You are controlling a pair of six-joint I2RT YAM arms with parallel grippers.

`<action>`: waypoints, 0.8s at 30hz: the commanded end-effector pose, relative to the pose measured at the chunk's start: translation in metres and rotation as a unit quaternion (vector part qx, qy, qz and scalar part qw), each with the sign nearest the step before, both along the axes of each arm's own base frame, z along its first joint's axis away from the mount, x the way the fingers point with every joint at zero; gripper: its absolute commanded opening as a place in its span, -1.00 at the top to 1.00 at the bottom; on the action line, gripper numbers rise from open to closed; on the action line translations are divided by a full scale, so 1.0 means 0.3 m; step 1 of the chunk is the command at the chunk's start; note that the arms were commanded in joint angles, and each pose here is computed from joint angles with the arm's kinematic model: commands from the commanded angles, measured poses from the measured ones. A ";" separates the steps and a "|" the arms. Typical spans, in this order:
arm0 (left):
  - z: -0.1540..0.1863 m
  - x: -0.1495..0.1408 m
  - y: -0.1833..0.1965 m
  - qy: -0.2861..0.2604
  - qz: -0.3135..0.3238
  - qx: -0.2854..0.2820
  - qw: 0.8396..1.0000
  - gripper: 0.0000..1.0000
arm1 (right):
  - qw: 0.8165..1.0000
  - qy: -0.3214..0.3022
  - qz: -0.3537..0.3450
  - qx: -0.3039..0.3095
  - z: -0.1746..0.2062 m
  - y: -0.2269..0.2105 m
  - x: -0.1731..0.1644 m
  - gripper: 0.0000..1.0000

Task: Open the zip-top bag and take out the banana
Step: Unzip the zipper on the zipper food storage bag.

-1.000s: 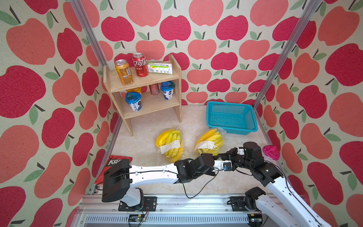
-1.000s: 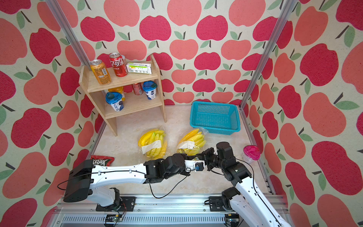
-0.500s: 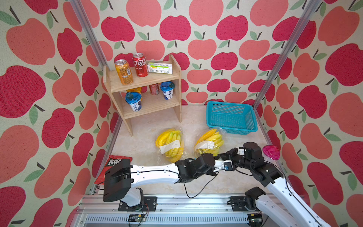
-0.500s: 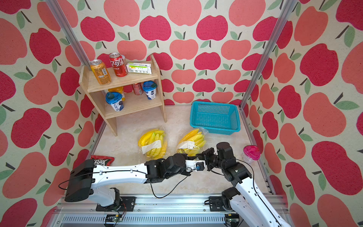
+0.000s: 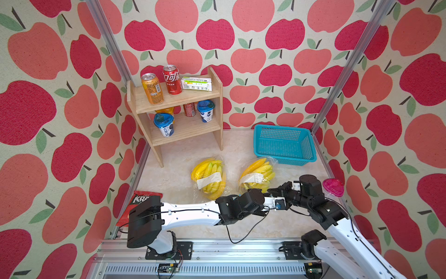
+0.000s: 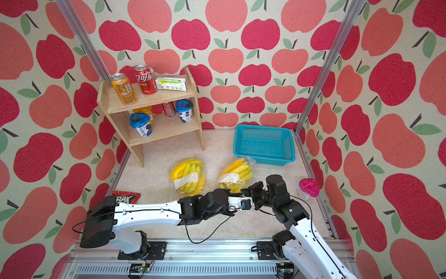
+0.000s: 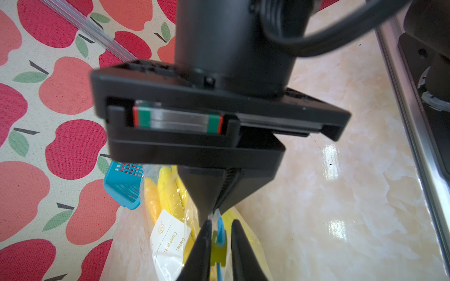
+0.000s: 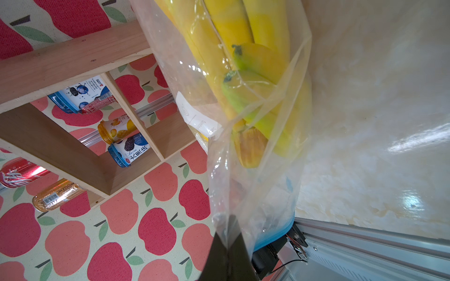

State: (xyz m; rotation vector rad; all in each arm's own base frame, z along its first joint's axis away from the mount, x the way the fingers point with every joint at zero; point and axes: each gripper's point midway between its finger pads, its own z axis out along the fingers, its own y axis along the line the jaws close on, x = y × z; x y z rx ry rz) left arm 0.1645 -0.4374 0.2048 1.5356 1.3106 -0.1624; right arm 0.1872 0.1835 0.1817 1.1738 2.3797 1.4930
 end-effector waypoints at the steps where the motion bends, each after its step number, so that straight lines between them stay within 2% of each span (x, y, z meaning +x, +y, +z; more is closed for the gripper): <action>1: 0.003 0.008 -0.007 -0.002 0.008 -0.001 1.000 0.63 | 1.000 0.001 0.000 0.009 -0.003 0.002 -0.011 1.00; 11: -0.034 0.017 0.017 -0.007 0.017 0.006 1.000 0.77 | 1.000 -0.004 -0.010 0.017 0.025 -0.013 -0.013 1.00; 24: -0.032 0.032 0.036 -0.011 0.031 0.002 0.999 0.78 | 0.999 -0.011 -0.021 0.035 0.049 -0.031 -0.016 1.00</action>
